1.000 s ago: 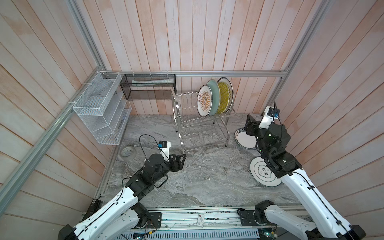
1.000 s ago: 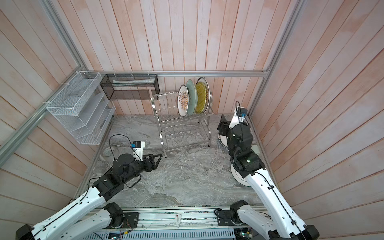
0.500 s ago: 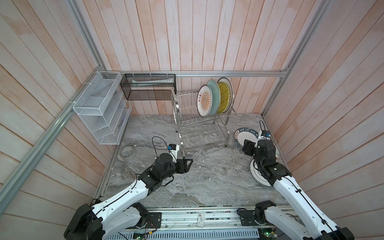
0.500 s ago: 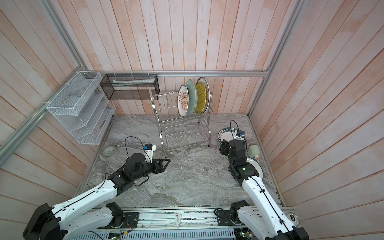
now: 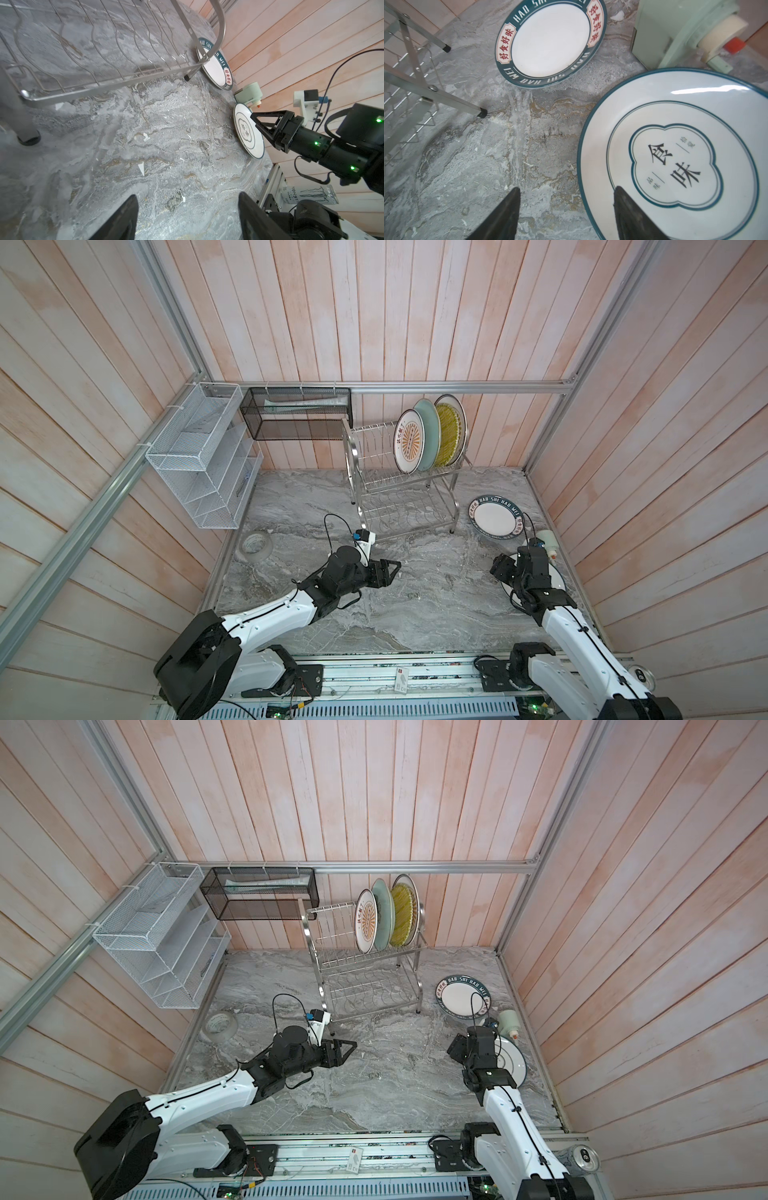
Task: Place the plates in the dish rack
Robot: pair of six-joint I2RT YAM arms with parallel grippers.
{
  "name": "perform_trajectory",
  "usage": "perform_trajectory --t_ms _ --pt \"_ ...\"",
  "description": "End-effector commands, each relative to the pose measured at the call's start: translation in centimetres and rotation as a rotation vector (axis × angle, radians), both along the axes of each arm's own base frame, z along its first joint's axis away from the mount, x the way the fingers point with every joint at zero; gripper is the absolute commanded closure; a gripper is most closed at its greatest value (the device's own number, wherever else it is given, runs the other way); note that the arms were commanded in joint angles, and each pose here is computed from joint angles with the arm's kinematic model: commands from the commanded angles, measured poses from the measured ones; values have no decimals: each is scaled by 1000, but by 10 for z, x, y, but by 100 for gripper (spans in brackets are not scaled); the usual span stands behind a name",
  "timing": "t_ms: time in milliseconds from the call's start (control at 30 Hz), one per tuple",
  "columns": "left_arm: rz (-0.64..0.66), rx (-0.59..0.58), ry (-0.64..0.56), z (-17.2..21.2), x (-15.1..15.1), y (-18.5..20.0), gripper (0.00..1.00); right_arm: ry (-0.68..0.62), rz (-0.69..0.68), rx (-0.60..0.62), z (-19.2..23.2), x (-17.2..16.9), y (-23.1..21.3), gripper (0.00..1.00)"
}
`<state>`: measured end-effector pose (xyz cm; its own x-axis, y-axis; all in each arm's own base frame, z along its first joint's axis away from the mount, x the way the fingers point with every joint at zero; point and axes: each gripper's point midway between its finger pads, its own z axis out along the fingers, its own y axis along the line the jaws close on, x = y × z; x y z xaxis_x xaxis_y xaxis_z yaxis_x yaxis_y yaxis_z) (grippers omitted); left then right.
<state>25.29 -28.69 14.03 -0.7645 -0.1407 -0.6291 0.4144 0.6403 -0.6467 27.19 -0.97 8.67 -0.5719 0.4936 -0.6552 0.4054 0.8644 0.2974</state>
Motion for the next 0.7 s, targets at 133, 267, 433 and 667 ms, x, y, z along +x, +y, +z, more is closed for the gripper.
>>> perform_trajectory --t_ms 133,267,433,667 --pt "-70 -31 13 -5 -8 -26 24 18 -7 67 -19 2 -1 28" --pt "-85 -20 11 -5 -4 -33 24 34 2 88 -26 0 2 29" --pt "-93 -22 8 -4 -2 -37 24 46 19 106 -31 0 6 28" --pt "-91 -32 13 -2 -1 -38 24 64 40 126 -37 1 10 28"
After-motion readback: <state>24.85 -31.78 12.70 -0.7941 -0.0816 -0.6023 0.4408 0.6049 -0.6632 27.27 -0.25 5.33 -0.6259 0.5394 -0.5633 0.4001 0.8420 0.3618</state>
